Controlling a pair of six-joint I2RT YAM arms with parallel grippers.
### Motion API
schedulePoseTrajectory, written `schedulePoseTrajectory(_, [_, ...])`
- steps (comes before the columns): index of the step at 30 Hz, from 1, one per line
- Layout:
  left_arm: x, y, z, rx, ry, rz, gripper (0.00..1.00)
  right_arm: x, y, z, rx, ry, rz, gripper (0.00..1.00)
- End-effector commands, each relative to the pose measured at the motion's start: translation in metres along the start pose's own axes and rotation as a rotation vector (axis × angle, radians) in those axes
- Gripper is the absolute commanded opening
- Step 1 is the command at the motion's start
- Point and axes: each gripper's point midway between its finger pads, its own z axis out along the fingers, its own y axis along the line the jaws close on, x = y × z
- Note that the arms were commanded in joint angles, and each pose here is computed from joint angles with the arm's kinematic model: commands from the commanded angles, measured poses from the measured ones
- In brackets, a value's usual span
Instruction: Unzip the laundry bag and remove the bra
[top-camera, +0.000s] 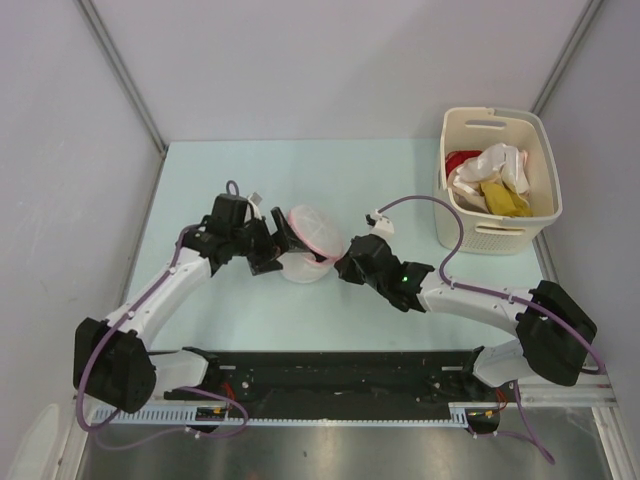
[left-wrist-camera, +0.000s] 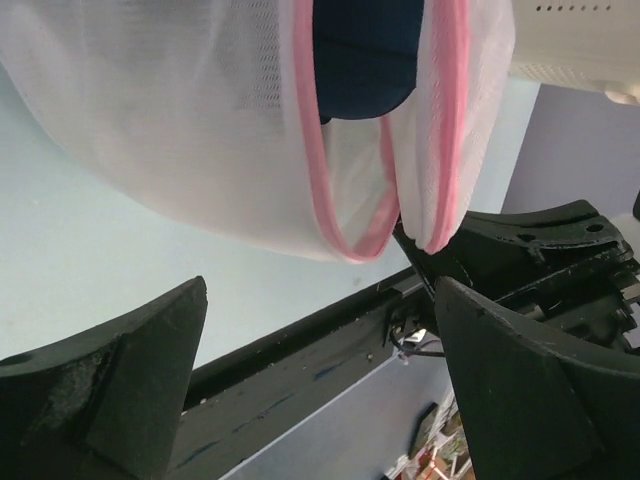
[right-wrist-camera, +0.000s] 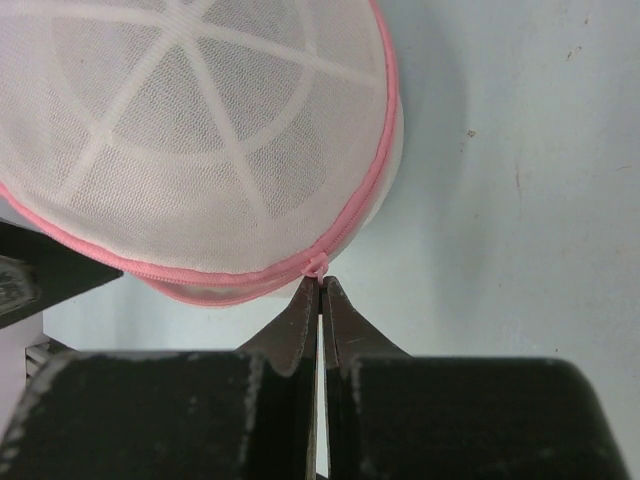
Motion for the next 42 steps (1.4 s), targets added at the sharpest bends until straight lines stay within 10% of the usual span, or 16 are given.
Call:
schedulePoseTrajectory(1, [-0.017,-0.038,-0.001,0.138,-0.087,-0.022,1.0,-0.005,0.002,0.001,-0.004,-0.028,0.002,0.0])
schedulePoseTrajectory(14, [-0.009,-0.031,0.033,0.142,-0.091,-0.054,0.94,-0.003,0.01,0.004,-0.045,-0.015,-0.002,0.0])
schedulePoseTrajectory(17, [-0.014,-0.038,0.033,0.153,-0.101,-0.044,0.59,0.002,0.004,0.006,-0.021,0.004,-0.007,0.0])
schedulePoseTrajectory(19, [-0.013,-0.039,0.033,0.151,-0.089,-0.032,0.04,0.006,-0.007,0.006,0.022,0.015,-0.022,0.0])
schedulePoseTrajectory(20, [-0.013,-0.043,0.031,0.161,-0.079,-0.022,0.01,0.005,-0.009,0.005,0.03,0.012,-0.032,0.0])
schedulePoseTrajectory(42, [-0.01,-0.07,-0.021,0.35,0.101,0.272,0.01,-0.067,-0.07,0.054,-0.08,-0.004,-0.112,0.0])
